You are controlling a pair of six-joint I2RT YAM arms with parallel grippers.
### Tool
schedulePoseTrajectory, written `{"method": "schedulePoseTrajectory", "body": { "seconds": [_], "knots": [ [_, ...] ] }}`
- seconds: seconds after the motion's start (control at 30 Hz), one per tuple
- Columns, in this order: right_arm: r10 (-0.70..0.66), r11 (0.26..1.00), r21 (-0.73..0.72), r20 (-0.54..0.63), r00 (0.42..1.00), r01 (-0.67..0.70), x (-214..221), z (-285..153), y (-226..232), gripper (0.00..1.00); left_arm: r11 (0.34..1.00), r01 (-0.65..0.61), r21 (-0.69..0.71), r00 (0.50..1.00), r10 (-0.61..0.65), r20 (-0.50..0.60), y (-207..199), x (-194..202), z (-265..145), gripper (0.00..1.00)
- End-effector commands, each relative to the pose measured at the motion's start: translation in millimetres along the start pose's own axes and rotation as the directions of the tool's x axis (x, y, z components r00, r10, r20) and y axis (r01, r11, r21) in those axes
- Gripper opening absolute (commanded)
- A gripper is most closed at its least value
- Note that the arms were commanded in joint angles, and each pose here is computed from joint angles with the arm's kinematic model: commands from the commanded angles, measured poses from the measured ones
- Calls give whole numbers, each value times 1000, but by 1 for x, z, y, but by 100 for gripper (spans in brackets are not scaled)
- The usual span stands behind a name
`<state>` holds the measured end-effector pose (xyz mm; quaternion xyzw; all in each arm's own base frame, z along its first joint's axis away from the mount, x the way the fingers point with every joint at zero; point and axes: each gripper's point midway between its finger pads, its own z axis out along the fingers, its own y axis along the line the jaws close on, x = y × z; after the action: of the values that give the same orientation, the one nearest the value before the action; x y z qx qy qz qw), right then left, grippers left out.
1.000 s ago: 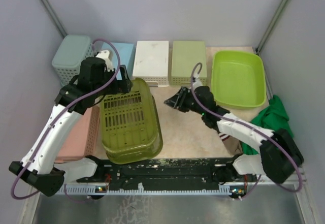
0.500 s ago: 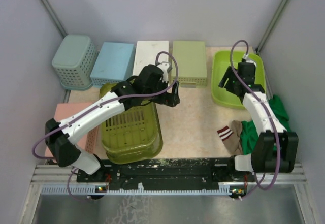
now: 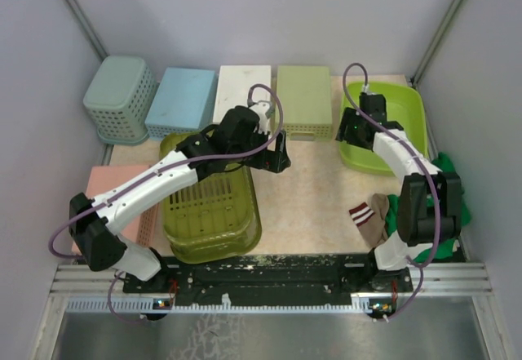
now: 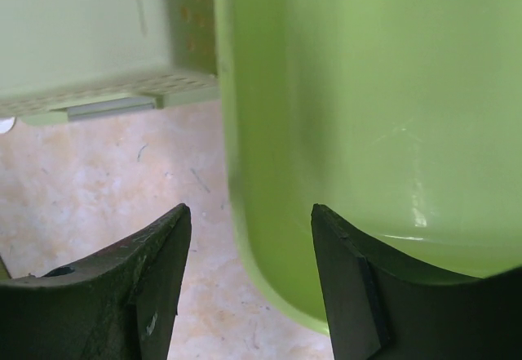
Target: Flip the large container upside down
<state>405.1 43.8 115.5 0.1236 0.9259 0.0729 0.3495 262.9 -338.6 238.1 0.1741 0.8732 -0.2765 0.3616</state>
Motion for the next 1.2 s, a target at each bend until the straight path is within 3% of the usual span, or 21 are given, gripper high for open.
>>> {"method": "schedulePoseTrajectory", "body": {
  "seconds": [0.0,0.2,0.37,0.53,0.6,0.7,0.93,1.17],
  "knots": [
    [-12,999,-48,115,993,18,-22,-10,20,61,999,5,43,1000,-6,29,-10,-5,-7,100],
    [-45,999,-26,56,997,46,-6,13,17,57,999,7,41,1000,-7,8,-8,3,-3,100],
    [-54,999,4,-11,998,54,13,33,11,37,999,13,40,1000,-14,5,-7,5,-4,100],
    [-57,998,-21,45,997,58,-7,15,19,16,999,8,34,1000,-9,9,-6,4,-4,100],
    [-64,997,-32,62,996,66,-16,5,23,14,999,7,34,1000,-7,6,-6,5,-3,100],
    [-65,997,-35,89,994,69,-26,-8,25,0,999,6,36,1000,-7,6,-7,5,-2,100],
    [6,993,-120,217,976,21,-69,-73,46,0,1000,-2,13,1000,2,22,-3,1,-7,100],
    [256,908,-407,354,900,-99,-120,-162,58,0,1000,-13,-27,998,15,55,4,-8,-15,100]
  ]
}}
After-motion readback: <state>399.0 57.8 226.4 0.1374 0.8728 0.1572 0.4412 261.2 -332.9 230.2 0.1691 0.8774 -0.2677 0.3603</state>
